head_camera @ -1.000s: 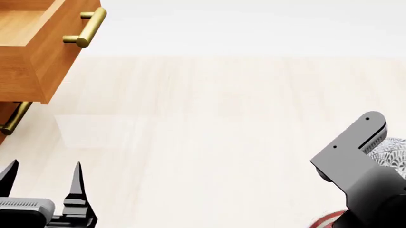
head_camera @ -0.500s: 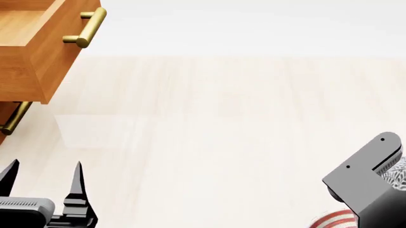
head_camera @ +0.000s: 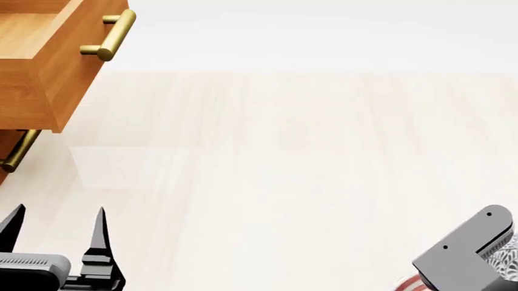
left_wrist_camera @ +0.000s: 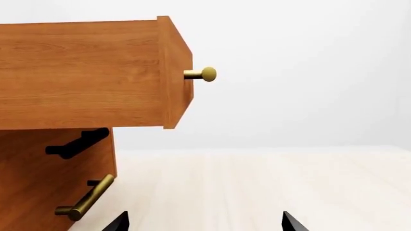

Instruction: Put the bowl on the plate.

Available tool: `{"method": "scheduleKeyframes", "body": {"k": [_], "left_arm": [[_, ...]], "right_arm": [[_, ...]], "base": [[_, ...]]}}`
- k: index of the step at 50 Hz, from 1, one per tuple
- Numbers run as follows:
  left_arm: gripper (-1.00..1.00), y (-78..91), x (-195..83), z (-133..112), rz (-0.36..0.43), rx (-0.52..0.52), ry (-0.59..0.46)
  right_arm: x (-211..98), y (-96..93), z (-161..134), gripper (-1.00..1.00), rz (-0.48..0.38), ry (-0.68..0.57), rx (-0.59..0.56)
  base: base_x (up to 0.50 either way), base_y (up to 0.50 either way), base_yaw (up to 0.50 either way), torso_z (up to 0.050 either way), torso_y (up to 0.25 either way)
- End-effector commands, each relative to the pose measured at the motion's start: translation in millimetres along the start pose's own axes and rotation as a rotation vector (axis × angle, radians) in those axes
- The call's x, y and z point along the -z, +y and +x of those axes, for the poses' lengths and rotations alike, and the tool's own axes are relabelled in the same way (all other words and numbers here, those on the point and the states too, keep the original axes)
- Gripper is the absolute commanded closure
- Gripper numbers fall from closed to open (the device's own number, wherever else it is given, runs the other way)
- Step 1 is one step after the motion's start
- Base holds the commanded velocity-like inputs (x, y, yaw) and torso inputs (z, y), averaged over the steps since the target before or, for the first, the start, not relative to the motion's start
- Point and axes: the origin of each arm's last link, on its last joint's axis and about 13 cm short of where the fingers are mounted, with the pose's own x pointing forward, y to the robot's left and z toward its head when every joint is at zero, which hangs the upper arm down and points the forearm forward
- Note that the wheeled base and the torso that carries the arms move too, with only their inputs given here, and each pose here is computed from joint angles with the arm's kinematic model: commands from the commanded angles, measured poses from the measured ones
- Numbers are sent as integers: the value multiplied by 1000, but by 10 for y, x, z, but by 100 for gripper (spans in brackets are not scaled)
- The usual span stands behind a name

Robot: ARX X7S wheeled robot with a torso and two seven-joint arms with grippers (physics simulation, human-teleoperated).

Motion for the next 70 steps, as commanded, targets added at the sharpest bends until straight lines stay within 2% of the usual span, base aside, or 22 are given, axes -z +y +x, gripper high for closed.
{"method": "scheduleKeyframes", "body": {"k": [1, 27, 70], "left_arm": [[-100, 6, 4, -1, 1, 0, -1], [-100, -10, 36, 12, 8, 4, 3], [-100, -6, 50, -8, 9, 4, 3]], "right_arm": [[40, 6, 31, 100, 11, -9, 20], [47, 7, 160, 100, 39, -60, 0], [179, 70, 271, 100, 82, -56, -25]], "base": [[0, 0, 0, 0, 0], [0, 0, 0, 0, 0], [0, 0, 0, 0, 0]]}}
